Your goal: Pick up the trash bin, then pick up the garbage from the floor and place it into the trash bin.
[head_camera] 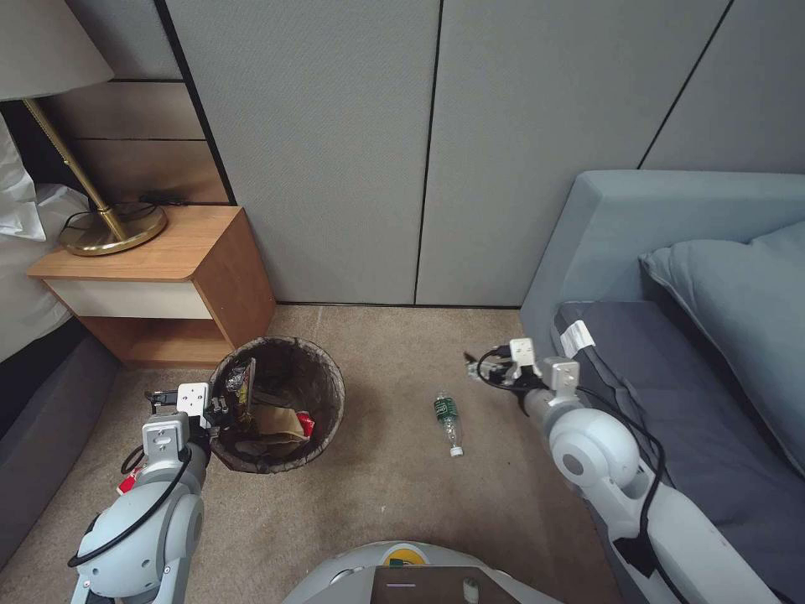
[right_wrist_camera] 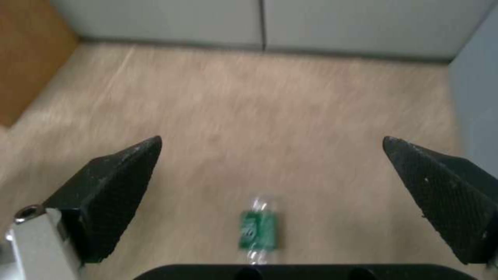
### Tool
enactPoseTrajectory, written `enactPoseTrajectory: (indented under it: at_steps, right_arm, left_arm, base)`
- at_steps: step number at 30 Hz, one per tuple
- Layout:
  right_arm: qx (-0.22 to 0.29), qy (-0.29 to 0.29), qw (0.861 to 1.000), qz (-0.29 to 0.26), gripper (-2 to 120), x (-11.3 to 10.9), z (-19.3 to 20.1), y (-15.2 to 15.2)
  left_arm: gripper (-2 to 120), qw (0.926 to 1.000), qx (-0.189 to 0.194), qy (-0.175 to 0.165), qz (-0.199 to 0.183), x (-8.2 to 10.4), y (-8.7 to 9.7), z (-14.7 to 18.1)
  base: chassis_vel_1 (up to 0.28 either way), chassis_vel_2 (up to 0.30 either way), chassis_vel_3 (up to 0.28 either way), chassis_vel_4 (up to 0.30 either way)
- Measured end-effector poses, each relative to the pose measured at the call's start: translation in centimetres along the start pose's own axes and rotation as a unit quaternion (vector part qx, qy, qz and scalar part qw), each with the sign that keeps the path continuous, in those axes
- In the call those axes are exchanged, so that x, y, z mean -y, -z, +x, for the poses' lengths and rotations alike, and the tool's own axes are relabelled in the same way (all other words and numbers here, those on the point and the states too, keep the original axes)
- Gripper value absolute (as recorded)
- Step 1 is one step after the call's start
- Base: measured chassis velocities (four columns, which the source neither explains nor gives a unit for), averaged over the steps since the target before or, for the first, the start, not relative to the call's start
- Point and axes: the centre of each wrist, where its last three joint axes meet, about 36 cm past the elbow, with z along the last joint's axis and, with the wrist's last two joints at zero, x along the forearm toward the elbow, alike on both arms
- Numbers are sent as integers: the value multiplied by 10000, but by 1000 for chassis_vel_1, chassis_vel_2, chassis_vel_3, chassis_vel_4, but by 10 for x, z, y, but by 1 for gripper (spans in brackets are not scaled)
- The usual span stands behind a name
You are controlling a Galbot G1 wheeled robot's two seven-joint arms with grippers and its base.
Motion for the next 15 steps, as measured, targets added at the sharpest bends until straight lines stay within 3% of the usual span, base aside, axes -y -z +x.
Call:
enactPoseTrajectory:
  at_steps: [6, 15]
  right_arm:
    - [-735, 261, 9966, -264, 100, 8, -41, 11]
    - [-1436, 103, 9891, -293, 100, 11, -114, -17]
  left_arm:
    - [4, 10000, -15, -19, -11, 3, -1, 0]
    - [4, 10000, -49, 23, -29, 3, -2, 4]
  base:
    - [0, 0, 0, 0]
    - [0, 0, 0, 0]
